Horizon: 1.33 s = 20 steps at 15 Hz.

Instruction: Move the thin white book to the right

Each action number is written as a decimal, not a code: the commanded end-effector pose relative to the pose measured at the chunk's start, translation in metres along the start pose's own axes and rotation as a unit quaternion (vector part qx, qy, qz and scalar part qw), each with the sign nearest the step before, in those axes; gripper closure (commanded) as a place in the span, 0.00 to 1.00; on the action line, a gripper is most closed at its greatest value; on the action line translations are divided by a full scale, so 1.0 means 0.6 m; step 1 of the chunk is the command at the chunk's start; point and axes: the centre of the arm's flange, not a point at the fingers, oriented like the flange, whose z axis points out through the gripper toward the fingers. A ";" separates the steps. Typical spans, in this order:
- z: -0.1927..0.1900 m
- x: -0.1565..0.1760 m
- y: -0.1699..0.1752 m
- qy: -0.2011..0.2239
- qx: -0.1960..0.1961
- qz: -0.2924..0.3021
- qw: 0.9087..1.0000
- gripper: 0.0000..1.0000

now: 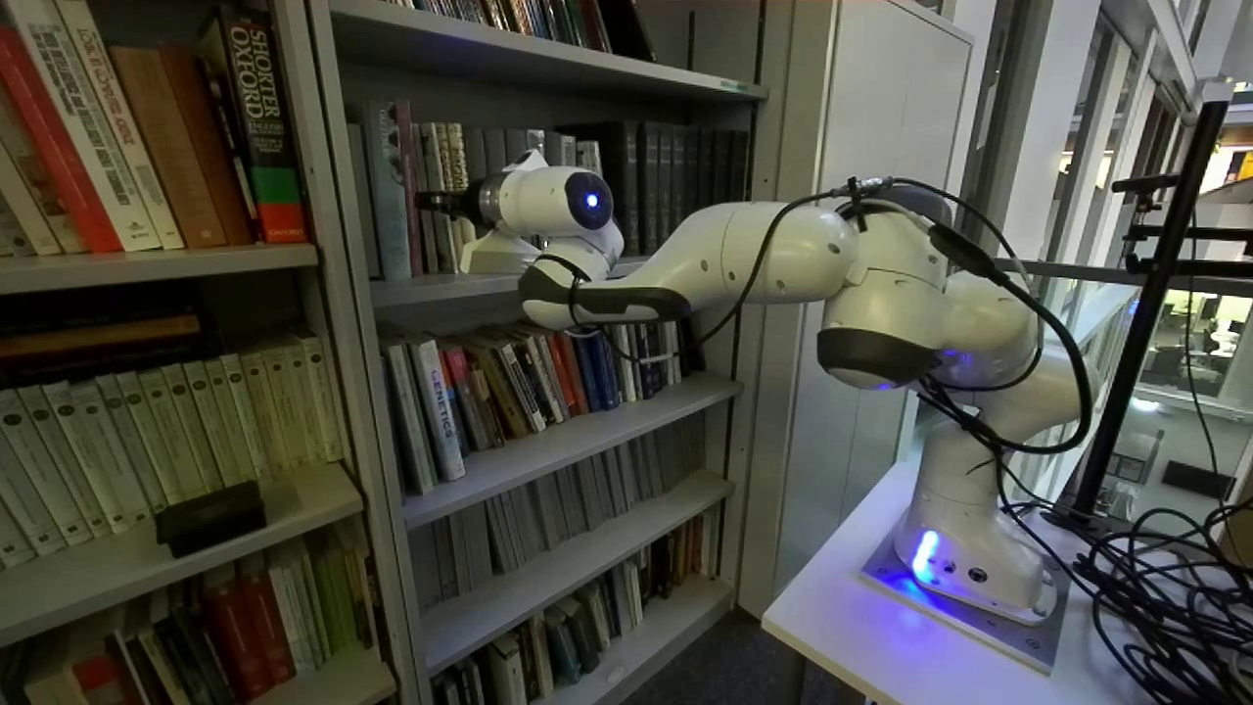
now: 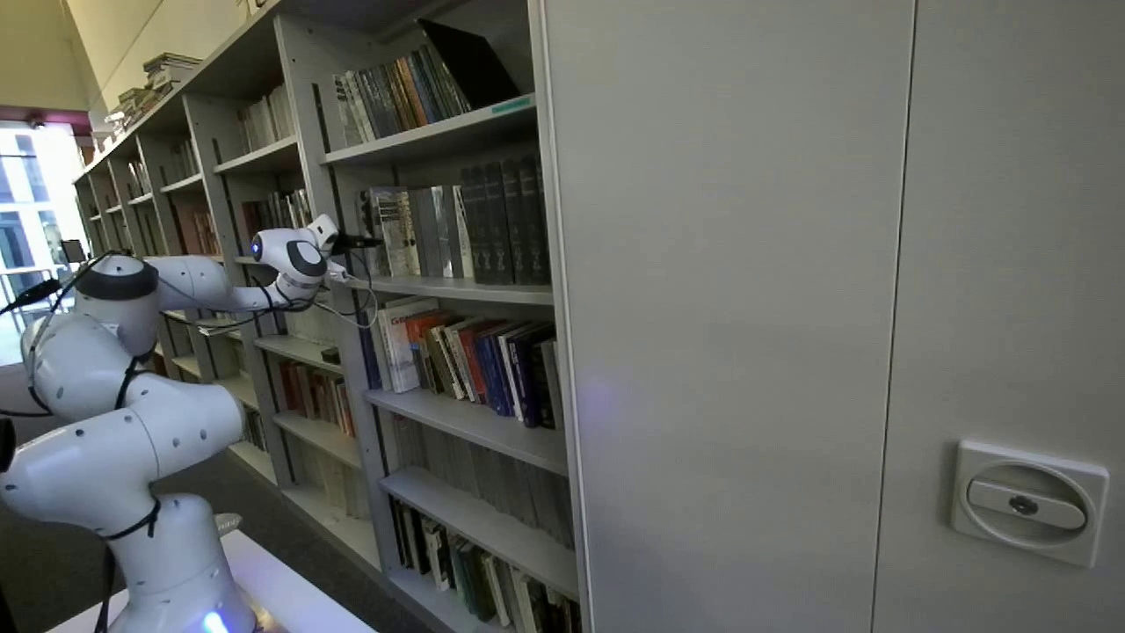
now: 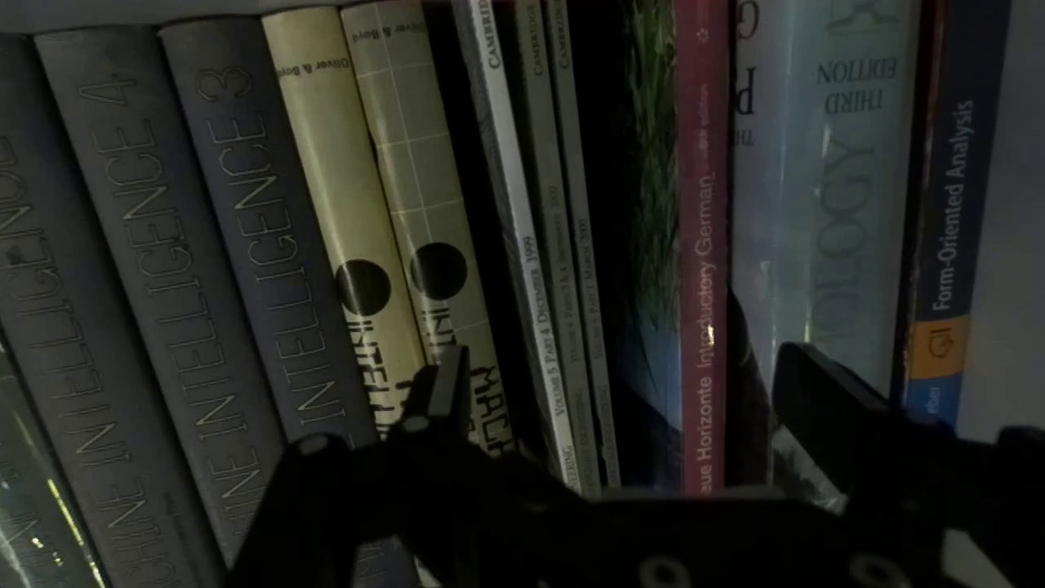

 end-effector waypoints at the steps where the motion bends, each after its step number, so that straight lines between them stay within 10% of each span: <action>1: 0.021 0.034 0.003 0.010 0.036 0.019 0.999 0.00; 20: 0.017 0.069 0.025 0.028 0.042 0.009 0.999 0.00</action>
